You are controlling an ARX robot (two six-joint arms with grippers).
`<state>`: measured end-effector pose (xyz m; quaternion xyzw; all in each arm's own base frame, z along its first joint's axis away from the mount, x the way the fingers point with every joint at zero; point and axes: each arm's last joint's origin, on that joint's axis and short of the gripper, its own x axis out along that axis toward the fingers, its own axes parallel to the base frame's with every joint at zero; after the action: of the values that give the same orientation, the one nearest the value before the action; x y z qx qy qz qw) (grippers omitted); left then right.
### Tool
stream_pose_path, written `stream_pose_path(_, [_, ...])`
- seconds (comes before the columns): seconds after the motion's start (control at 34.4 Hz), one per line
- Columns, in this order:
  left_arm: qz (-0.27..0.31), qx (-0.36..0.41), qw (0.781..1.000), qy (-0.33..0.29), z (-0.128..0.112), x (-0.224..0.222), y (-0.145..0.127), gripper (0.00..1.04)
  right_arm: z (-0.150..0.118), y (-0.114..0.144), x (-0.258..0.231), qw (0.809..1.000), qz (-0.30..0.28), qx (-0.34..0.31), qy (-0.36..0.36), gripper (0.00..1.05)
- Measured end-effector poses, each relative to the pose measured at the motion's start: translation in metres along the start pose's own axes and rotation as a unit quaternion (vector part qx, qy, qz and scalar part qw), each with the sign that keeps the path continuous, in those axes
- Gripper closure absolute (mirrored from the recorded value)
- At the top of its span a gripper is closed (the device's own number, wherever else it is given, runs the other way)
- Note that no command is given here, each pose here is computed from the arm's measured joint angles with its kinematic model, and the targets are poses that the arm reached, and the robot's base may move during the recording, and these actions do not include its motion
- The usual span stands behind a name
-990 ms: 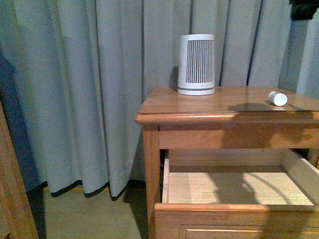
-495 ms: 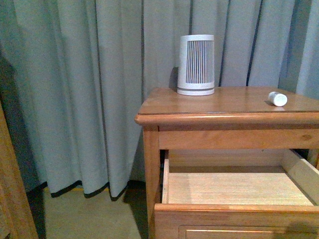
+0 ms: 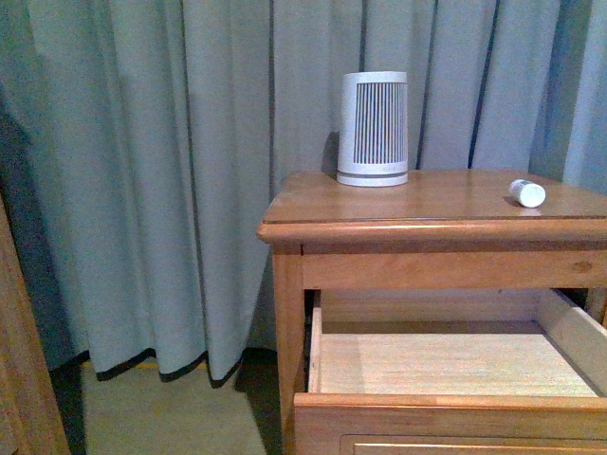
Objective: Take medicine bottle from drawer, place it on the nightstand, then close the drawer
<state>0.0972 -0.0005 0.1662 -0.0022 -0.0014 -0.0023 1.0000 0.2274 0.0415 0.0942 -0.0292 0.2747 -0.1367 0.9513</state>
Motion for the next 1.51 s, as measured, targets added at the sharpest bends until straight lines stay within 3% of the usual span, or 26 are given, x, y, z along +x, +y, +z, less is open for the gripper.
stream_pose_path(0.38, [0.000, 0.000, 1.000, 0.000, 0.000, 0.000, 0.000, 0.07, 0.024, 0.028, 0.089, 0.999, 0.000, -0.013, -0.030, 0.07])
stream_pose_path(0.84, [0.000, 0.000, 1.000, 0.000, 0.000, 0.000, 0.000, 0.07, 0.112, 0.044, 0.193, 0.994, -0.045, -0.033, -0.091, 0.07])
stream_pose_path(1.22, [0.000, 0.000, 1.000, 0.000, 0.000, 0.000, 0.000, 0.07, 0.115, 0.042, 0.194, 0.996, -0.043, -0.026, -0.073, 0.07])
stream_pose_path(1.51, [0.000, 0.000, 1.000, 0.000, 0.000, 0.000, 0.000, 0.07, 0.128, 0.027, 0.116, 0.997, -0.030, 0.028, -0.069, 0.07])
